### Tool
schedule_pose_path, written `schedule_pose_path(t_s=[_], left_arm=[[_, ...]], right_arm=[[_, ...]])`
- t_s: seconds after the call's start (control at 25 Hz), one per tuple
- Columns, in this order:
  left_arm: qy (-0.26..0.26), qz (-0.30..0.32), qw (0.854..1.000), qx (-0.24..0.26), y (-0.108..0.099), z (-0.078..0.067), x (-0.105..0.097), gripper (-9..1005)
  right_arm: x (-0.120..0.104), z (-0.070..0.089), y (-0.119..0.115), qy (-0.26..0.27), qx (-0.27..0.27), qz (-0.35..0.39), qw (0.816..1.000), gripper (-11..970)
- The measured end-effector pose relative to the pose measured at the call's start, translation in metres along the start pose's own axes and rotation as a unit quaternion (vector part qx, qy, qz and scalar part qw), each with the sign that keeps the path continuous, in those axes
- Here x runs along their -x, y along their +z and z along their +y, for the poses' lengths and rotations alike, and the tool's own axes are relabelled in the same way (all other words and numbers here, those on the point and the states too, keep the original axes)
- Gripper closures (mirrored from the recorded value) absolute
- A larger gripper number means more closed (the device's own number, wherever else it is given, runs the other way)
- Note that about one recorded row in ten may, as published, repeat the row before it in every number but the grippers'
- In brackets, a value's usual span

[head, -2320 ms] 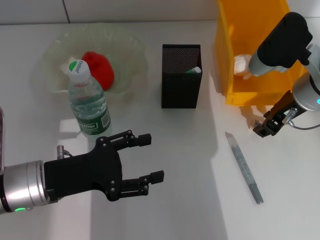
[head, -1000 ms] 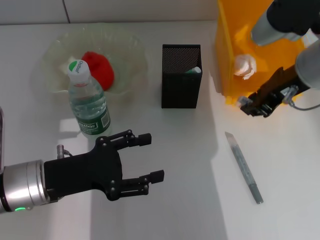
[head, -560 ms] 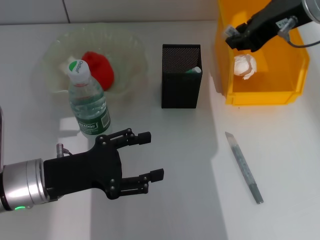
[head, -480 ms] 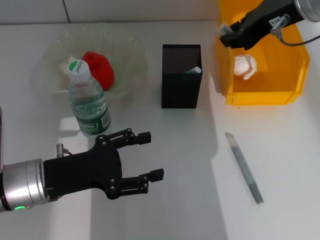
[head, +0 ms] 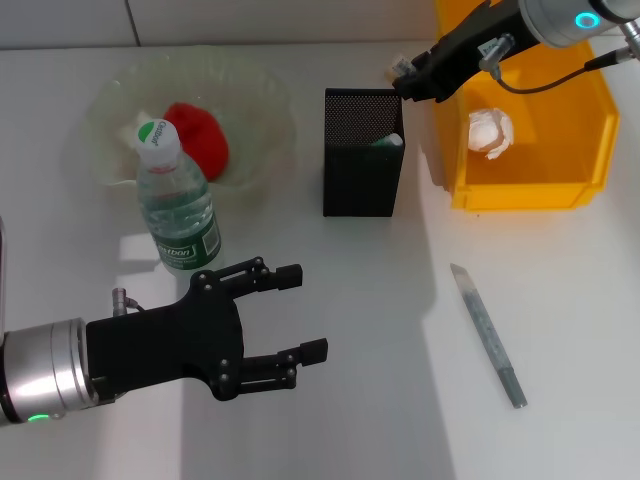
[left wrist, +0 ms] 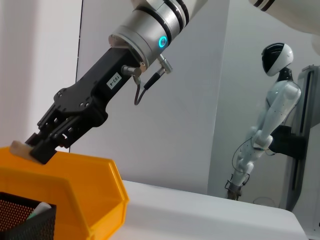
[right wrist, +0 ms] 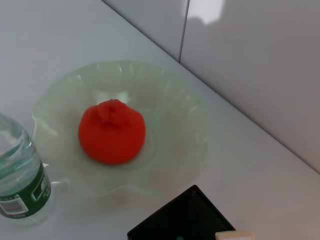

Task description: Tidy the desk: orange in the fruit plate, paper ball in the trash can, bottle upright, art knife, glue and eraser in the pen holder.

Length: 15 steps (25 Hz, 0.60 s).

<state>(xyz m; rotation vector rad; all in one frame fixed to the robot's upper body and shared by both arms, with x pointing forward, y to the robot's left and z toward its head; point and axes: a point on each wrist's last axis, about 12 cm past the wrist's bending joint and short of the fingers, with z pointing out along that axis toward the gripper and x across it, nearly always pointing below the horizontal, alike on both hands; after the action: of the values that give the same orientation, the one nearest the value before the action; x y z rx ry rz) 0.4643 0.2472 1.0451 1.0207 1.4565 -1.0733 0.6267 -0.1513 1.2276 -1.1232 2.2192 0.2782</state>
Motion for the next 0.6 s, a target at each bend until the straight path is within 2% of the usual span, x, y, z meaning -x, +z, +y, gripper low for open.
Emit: schedule_pose_path(t_s=[0.24,0.44,0.6], left_arm=[[0.0,0.0,1.0,0.0,0.0,0.0,0.0,196],[-0.001,0.0,1.0,0.001,-0.001,-0.001,-0.001,196],[-0.002,0.0,1.0,0.002,-0.001,-0.002,-0.002,196]], right_arm=[[0.002,0.005,0.019,-0.007,0.014,0.013,1.0,693],[0.004,0.012,0.022,-0.014,0.022,0.013,1.0,690],[0.006,0.014,0.018,-0.009,0.026,0.007,1.0,605]])
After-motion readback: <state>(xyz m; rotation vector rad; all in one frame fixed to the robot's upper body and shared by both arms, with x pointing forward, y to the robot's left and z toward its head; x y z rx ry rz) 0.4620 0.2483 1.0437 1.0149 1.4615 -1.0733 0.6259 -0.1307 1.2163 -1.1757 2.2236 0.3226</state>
